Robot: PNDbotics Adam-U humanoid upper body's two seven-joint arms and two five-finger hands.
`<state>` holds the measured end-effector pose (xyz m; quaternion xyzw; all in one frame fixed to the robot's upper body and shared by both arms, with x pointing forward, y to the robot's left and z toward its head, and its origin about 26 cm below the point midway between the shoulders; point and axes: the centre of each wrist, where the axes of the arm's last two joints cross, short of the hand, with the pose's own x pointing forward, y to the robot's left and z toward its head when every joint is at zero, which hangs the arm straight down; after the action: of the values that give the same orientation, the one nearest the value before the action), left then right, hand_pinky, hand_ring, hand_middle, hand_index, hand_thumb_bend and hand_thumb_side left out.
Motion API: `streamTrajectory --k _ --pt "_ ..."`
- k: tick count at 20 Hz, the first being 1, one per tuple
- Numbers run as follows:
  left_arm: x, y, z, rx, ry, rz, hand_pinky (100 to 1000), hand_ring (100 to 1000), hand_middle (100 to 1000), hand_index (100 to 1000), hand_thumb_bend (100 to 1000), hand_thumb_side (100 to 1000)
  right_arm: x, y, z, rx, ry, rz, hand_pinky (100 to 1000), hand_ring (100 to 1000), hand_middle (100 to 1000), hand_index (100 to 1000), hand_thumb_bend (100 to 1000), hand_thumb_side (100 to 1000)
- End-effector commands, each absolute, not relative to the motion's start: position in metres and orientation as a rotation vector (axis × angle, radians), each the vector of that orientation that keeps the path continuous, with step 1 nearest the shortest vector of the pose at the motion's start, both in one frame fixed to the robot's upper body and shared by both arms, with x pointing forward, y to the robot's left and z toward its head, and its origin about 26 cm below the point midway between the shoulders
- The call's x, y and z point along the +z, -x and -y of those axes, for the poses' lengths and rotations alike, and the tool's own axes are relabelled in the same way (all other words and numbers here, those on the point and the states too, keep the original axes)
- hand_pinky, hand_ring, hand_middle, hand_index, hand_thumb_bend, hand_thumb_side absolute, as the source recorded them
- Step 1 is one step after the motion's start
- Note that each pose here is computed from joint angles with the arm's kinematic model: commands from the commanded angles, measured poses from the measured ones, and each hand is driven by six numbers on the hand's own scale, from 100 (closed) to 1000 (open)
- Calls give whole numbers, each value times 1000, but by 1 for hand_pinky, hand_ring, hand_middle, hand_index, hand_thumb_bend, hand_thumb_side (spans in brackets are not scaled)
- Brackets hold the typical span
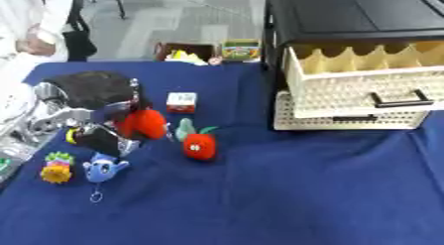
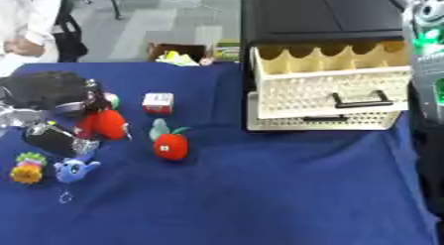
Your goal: Pick up objects from table and place into drawer.
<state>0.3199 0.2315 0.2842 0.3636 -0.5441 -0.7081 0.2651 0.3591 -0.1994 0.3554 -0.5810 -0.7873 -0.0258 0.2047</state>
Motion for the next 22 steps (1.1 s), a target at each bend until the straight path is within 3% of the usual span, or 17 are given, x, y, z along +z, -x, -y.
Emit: streamTrajectory --k 1,11,22 --pt "313 -311 -229 -1858 -992 1572 100 297 278 588 100 251 364 -357 208 -96 1656 2198 659 619 645 809 100 970" --pt "362 -319 -181 -1753 -771 1828 100 258 250 554 100 244 361 -358 210 -87 1651 2197 662 618 643 808 100 968" --pt "392 -342 -140 -1655 -732 1954 100 233 234 537 100 245 362 -356 205 -82 1627 2227 663 617 642 808 100 963"
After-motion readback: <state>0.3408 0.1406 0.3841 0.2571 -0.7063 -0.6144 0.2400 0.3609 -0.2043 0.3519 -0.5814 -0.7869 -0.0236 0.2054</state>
